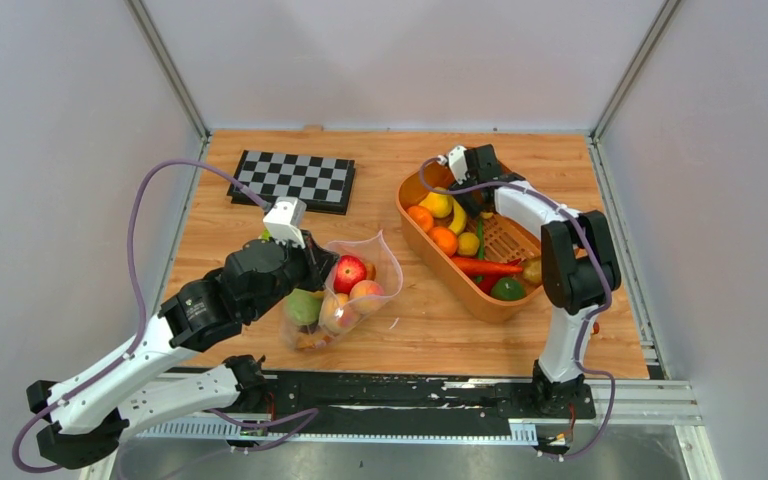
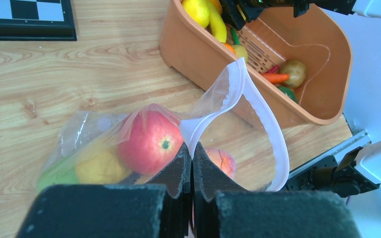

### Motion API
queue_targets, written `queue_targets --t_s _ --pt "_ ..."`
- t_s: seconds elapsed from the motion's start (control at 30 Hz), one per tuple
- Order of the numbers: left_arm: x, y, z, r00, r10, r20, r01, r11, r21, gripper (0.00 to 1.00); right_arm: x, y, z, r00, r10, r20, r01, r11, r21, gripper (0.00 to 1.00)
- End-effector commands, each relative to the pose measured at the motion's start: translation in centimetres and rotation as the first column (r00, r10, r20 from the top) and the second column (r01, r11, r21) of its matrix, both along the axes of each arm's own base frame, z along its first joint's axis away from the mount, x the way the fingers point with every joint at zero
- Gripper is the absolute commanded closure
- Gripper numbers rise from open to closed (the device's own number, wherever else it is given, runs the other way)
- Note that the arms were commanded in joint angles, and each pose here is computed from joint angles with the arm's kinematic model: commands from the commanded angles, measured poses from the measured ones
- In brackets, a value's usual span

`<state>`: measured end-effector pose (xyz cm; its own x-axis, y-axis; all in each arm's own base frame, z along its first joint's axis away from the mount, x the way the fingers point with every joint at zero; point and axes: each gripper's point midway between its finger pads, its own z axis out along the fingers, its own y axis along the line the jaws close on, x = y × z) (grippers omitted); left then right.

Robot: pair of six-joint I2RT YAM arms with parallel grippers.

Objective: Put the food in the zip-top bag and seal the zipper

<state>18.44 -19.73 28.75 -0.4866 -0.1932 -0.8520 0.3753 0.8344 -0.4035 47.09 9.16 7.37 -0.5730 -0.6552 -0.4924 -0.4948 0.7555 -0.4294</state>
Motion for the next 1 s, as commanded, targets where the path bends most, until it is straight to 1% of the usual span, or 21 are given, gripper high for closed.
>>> queue_targets --t_s 0.0,0.07,0.13,0.23,0.33,0.43,0.53,0.57,0.63,0.7,0.8,0.87,0.9,0.97 --pt "0.2 -0.4 1.4 1.000 -0.001 0.025 0.002 0.999 -0.049 0.97 -0.8 0.3 0.3 0.999 -0.052 -0.007 0.052 0.997 0.065 0.63" --pt "0.2 -0.4 1.3 1.000 0.001 0.025 0.000 0.999 -0.046 0.97 -1.3 0.6 1.6 0.998 -0.067 0.004 0.066 0.994 0.089 0.68" --pt "0.2 -0.4 1.2 1.000 0.001 0.023 0.000 0.999 -0.049 0.97 -2.0 1.0 2.9 0.996 -0.087 0.010 0.085 0.989 0.122 0.70" --pt "0.2 -0.6 1.1 1.000 -0.002 0.022 0.003 0.999 -0.050 0.97 -3.8 2.3 4.5 0.996 -0.086 0.016 0.082 0.979 0.187 0.71" --pt "0.3 -0.7 1.1 1.000 -0.002 0.020 0.003 0.999 -0.053 0.97 -5.7 3.0 5.9 0.992 -0.126 0.028 0.115 0.960 0.255 0.72" --pt "0.3 -0.8 1.1 1.000 -0.005 0.020 0.006 0.999 -0.054 0.97 -7.8 3.7 6.9 0.987 -0.155 0.029 0.136 0.930 0.342 0.73" --pt "0.3 -1.0 0.9 1.000 -0.010 0.015 0.011 0.999 -0.051 0.97 -9.7 4.2 8.4 0.978 -0.206 0.029 0.170 0.870 0.463 0.73" --pt "0.3 -1.1 0.9 1.000 -0.013 0.013 0.014 0.999 -0.050 0.97 -10.4 4.7 9.0 0.978 -0.205 0.025 0.164 0.844 0.510 0.73" --pt "0.3 -1.2 0.7 1.000 -0.016 0.009 0.016 0.999 -0.051 0.97 -11.9 5.8 10.7 0.978 -0.207 0.019 0.151 0.770 0.620 0.73" --pt "0.3 -1.2 0.6 1.000 -0.013 0.006 0.013 0.998 -0.054 0.97 -13.3 7.3 12.2 0.978 -0.210 -0.014 0.152 0.660 0.736 0.71" --pt "0.4 -1.5 0.5 1.000 -0.013 0.004 0.014 0.998 -0.066 0.97 -15.4 10.3 15.0 0.992 -0.123 -0.023 0.079 0.476 0.876 0.71" --pt "0.4 -1.6 0.5 1.000 -0.018 0.003 0.018 0.998 -0.065 0.97 -16.6 11.6 16.5 0.997 -0.070 -0.027 0.052 0.371 0.927 0.71" --pt "0.4 -1.6 0.5 1.000 -0.018 0.002 0.018 0.998 -0.064 0.97 -17.3 12.2 17.2 0.999 -0.037 -0.031 0.042 0.332 0.942 0.71" --pt "0.4 -1.6 0.7 1.000 -0.017 0.003 0.017 0.998 -0.066 0.97 -18.6 13.2 18.5 0.999 0.036 -0.028 0.016 0.278 0.960 0.71"
